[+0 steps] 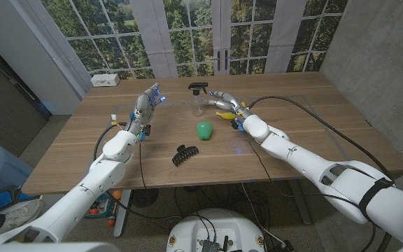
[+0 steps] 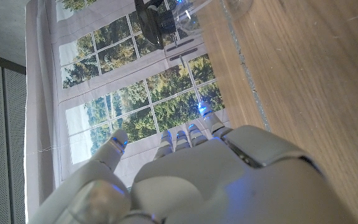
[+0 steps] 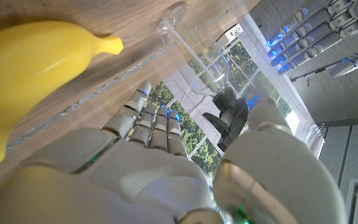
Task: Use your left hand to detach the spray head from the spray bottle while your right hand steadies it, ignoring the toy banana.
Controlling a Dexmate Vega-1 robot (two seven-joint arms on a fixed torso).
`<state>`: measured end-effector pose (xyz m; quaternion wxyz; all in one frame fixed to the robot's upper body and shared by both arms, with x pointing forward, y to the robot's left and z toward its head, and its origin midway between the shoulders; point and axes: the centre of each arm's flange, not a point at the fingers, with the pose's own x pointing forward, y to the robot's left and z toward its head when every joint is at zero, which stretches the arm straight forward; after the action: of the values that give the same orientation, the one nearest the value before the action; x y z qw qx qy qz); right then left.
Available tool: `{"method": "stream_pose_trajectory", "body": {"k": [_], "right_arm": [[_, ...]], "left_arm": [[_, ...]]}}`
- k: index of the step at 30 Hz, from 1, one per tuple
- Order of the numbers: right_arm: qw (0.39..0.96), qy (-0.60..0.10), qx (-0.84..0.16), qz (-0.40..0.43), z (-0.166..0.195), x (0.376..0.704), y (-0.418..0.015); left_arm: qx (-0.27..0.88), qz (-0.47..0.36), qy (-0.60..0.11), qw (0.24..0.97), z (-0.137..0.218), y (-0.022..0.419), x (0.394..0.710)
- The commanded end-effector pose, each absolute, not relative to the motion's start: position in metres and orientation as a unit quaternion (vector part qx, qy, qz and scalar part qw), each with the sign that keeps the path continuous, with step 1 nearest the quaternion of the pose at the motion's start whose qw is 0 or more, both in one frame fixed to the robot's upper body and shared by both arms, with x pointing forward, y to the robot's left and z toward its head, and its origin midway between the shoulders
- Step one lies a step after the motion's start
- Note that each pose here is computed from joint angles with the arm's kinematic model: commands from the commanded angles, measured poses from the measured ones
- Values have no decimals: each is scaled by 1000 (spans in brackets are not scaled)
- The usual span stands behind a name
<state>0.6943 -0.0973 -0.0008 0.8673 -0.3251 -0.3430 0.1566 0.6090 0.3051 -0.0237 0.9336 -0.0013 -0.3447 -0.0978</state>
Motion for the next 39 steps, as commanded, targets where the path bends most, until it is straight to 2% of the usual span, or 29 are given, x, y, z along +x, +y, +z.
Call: {"method": "stream_pose_trajectory", "body": {"k": [1, 23, 39], "right_arm": [[858, -346, -342, 166, 2, 699, -84], [854, -332, -363, 168, 9, 718, -61], [864, -279, -385, 166, 12, 729, -40]], "left_arm": [[-2, -99, -346, 933, -24, 305, 608], [-7, -96, -345, 934, -26, 311, 609], [-9, -88, -342, 935, -30, 319, 605]]}}
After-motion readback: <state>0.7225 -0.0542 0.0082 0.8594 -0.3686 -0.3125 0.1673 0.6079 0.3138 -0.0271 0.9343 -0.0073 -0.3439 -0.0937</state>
